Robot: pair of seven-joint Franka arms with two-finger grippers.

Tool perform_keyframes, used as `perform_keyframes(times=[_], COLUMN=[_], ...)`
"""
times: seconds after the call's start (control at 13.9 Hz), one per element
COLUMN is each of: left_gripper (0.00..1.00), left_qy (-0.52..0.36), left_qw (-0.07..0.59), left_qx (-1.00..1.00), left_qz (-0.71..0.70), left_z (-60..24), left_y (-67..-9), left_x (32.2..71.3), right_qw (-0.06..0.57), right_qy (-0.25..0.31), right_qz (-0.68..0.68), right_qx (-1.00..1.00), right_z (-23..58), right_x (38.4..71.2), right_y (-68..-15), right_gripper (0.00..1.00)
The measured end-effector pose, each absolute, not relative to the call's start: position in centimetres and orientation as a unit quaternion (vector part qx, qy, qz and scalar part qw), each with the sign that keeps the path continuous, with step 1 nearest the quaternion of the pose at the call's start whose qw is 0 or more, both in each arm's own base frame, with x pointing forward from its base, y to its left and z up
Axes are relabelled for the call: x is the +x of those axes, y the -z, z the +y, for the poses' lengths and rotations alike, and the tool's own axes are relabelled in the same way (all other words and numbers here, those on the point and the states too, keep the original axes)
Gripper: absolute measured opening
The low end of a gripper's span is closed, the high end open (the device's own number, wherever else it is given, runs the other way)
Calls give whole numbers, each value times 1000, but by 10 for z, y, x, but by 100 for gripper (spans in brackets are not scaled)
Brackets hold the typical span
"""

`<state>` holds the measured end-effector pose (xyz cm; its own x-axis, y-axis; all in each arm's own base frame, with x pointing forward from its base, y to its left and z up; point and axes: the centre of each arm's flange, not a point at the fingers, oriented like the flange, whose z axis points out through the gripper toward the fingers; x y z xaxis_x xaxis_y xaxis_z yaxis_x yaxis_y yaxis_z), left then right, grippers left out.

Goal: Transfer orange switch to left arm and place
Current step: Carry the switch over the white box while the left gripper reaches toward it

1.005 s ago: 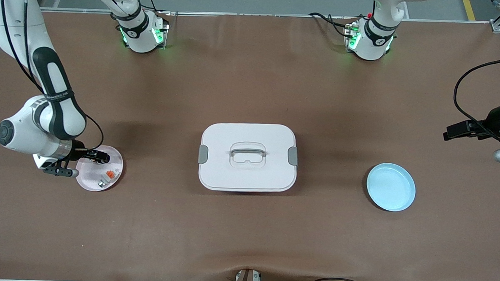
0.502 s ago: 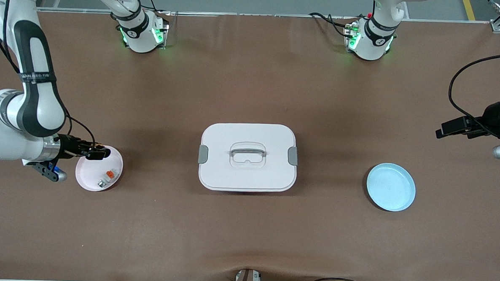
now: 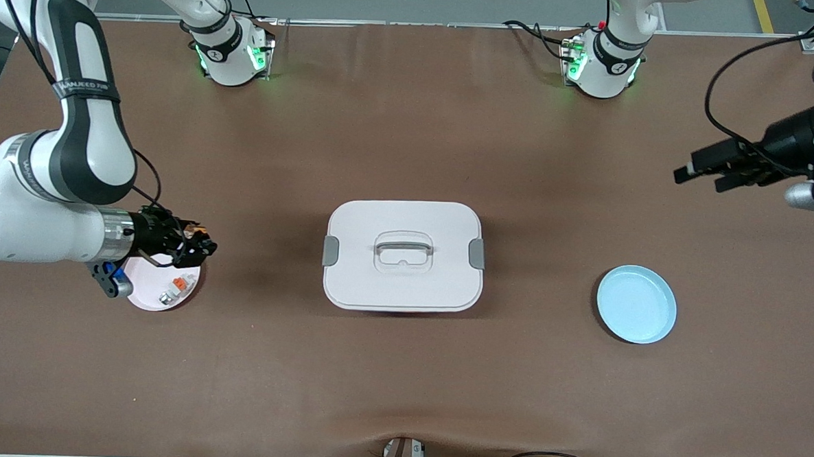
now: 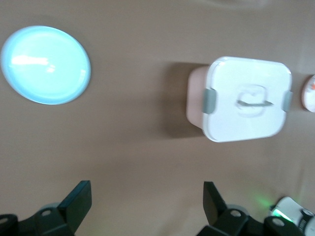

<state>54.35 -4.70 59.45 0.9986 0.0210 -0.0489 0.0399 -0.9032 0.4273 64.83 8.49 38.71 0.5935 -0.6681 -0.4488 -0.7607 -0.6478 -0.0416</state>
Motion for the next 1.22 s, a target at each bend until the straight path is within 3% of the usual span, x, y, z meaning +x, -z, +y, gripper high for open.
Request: perform_keyframes(times=[0.65,1.22], left_gripper=[100,100], left_qy=[0,-4], left_qw=[312,365], left_qx=[947,925], left_qz=[80,105], left_z=[-159,-250], left_y=[-581,-578], left_x=[483,456], right_qw=[156,159], right_qy=[-244,-234], right_qz=[536,601], right_qx=[-793,-748], right_z=[192,287], right_x=[648,641], right_y=[-441,-468], right_gripper=[73,73])
